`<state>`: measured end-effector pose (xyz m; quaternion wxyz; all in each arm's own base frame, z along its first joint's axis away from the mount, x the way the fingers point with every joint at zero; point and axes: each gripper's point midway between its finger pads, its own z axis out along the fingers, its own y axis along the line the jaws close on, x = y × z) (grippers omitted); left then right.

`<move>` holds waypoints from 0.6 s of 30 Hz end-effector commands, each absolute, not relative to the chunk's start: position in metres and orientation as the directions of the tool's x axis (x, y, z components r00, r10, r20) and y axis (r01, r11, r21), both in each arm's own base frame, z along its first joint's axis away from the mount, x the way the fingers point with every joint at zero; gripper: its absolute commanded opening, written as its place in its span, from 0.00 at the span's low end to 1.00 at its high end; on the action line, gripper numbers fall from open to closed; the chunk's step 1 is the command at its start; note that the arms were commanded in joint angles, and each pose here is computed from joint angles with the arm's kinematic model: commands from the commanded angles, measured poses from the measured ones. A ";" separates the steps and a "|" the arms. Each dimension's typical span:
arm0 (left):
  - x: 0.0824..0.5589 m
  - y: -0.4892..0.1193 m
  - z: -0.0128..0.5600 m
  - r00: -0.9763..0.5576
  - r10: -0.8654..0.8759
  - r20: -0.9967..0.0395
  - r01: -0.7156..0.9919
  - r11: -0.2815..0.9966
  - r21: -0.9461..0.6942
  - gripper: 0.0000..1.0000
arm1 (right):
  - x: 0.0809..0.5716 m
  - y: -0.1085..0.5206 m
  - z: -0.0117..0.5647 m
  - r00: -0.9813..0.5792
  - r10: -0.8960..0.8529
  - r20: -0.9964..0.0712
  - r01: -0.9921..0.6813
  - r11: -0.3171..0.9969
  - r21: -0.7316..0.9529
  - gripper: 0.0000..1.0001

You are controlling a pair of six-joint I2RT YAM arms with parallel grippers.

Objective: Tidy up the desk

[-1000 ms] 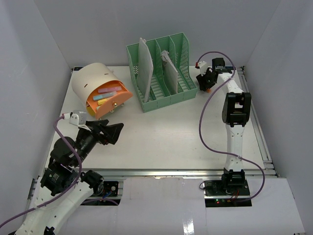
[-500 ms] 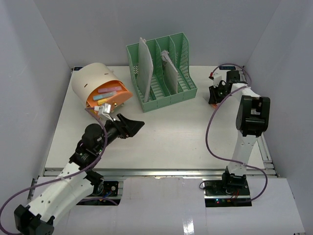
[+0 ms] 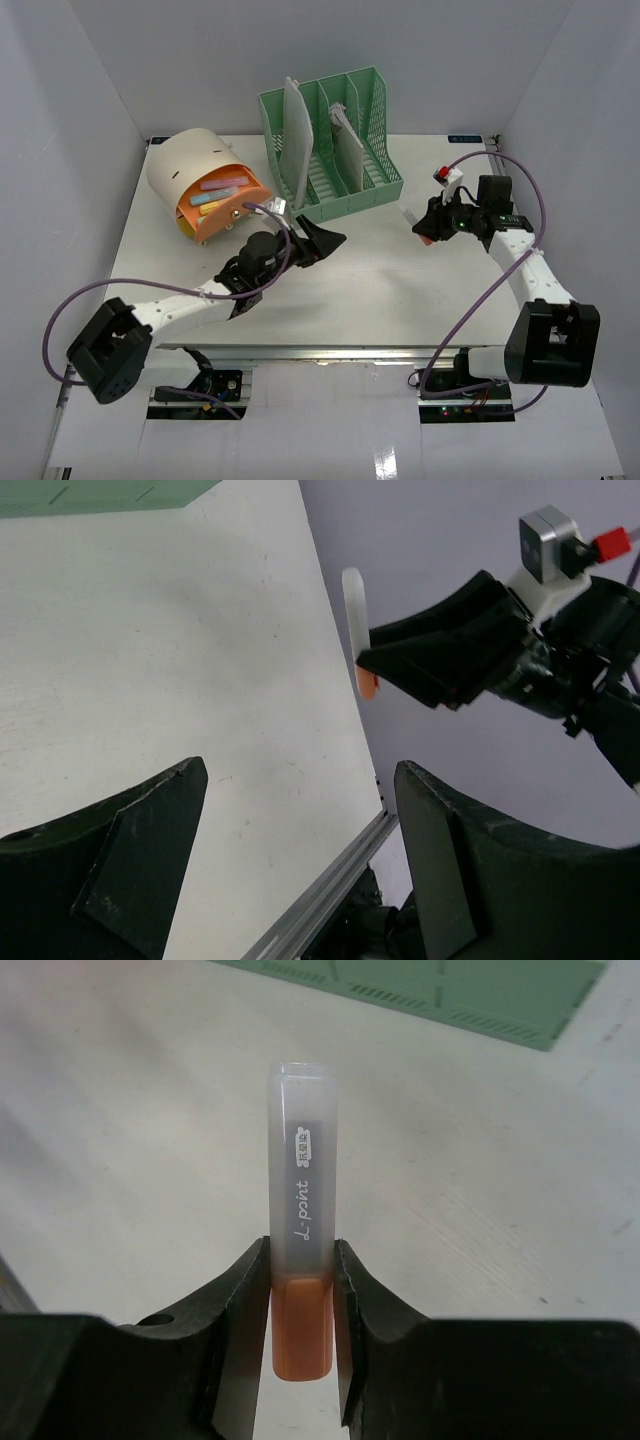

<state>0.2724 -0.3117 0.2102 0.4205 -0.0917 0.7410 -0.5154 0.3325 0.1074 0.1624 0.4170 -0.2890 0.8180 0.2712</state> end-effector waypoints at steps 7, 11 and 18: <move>0.315 -0.376 0.251 -0.552 -0.654 -0.517 0.331 0.397 -0.856 0.84 | 0.281 0.179 0.202 -0.408 -0.175 -0.896 -0.803 0.535 0.261 0.08; 0.312 -0.388 0.243 -0.572 -0.640 -0.513 0.326 0.396 -0.858 0.81 | 0.278 0.189 0.212 -0.380 -0.174 -0.908 -0.819 0.520 0.243 0.08; 0.308 -0.398 0.235 -0.598 -0.632 -0.493 0.301 0.394 -0.869 0.71 | 0.273 0.206 0.220 -0.349 -0.191 -0.917 -0.846 0.484 0.221 0.08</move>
